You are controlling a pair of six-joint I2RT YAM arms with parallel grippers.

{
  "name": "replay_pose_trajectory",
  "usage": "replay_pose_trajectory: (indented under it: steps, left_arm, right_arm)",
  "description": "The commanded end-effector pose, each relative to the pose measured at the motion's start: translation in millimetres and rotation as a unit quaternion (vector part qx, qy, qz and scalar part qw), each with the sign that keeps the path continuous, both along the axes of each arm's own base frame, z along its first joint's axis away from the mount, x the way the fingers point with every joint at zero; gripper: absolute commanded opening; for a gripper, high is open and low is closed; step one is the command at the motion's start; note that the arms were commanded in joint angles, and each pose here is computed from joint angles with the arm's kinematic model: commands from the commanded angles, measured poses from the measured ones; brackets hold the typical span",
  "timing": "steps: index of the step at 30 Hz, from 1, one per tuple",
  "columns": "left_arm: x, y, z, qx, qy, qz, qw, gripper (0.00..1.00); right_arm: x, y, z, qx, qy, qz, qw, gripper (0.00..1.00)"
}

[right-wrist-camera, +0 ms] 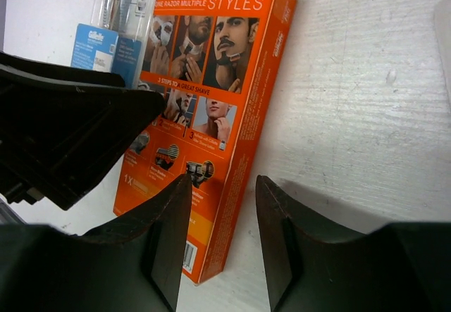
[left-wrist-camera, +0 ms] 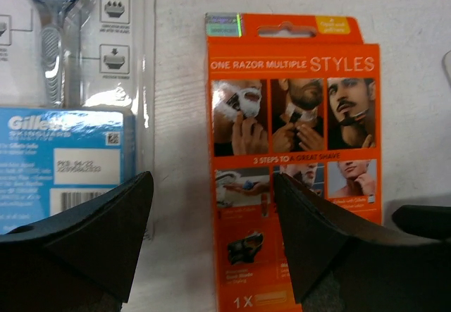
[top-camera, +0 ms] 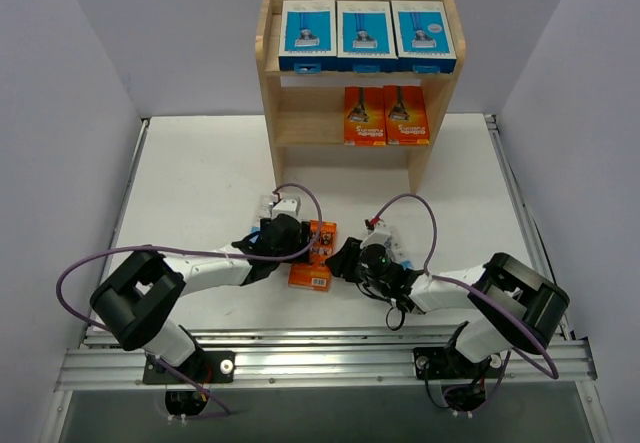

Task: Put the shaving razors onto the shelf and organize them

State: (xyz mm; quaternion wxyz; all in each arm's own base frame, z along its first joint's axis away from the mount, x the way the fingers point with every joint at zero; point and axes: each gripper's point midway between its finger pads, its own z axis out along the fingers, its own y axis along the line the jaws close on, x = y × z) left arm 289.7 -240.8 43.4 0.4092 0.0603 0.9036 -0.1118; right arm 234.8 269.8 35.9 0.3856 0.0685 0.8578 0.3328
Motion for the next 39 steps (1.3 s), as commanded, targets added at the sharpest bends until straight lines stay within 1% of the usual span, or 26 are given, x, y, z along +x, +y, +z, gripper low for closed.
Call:
replay_pose_trajectory:
  steps: [1,4,7,10,19,24,28,35,39]
  left_arm:
    - [0.9,-23.6,-4.7,-0.049,0.008,-0.016,0.999,0.79]
    - [1.2,-29.5,-10.2,-0.064,0.011,-0.021,0.998,0.78]
    - [0.2,-34.5,-10.2,-0.082,0.012,-0.023,0.996,0.77]
    - [-0.4,-38.0,-6.0,-0.097,0.011,-0.024,0.995,0.77]
    - [-15.7,-56.4,0.0,-0.181,0.03,-0.044,0.982,0.76]
    - [-21.7,-63.7,25.2,-0.239,0.015,-0.056,0.969,0.75]
    - [-26.7,-66.5,53.9,-0.279,-0.007,-0.069,0.958,0.73]
    - [-36.1,-71.0,87.8,-0.332,-0.025,-0.086,0.939,0.69]
    - [-41.4,-74.4,106.4,-0.348,-0.039,-0.098,0.931,0.68]
  right_arm:
    - [3.3,0.4,1.7,0.013,-0.004,-0.008,1.0,0.37]
    - [3.5,-1.0,-0.3,0.012,-0.002,-0.01,1.0,0.36]
    - [3.9,-2.8,-2.5,0.012,0.001,-0.015,1.0,0.31]
    - [3.4,-5.2,-8.0,0.007,0.007,-0.019,1.0,0.29]
    - [5.6,2.3,-15.3,0.013,0.018,-0.013,1.0,0.26]
    - [3.3,-0.4,-20.0,0.013,0.024,-0.015,1.0,0.23]
    - [2.6,-3.2,-21.7,0.008,0.026,-0.019,0.999,0.21]
    - [4.0,-3.0,-23.2,-0.001,0.03,-0.02,0.999,0.21]
    - [5.1,-1.0,-23.6,-0.004,0.032,-0.018,0.999,0.2]
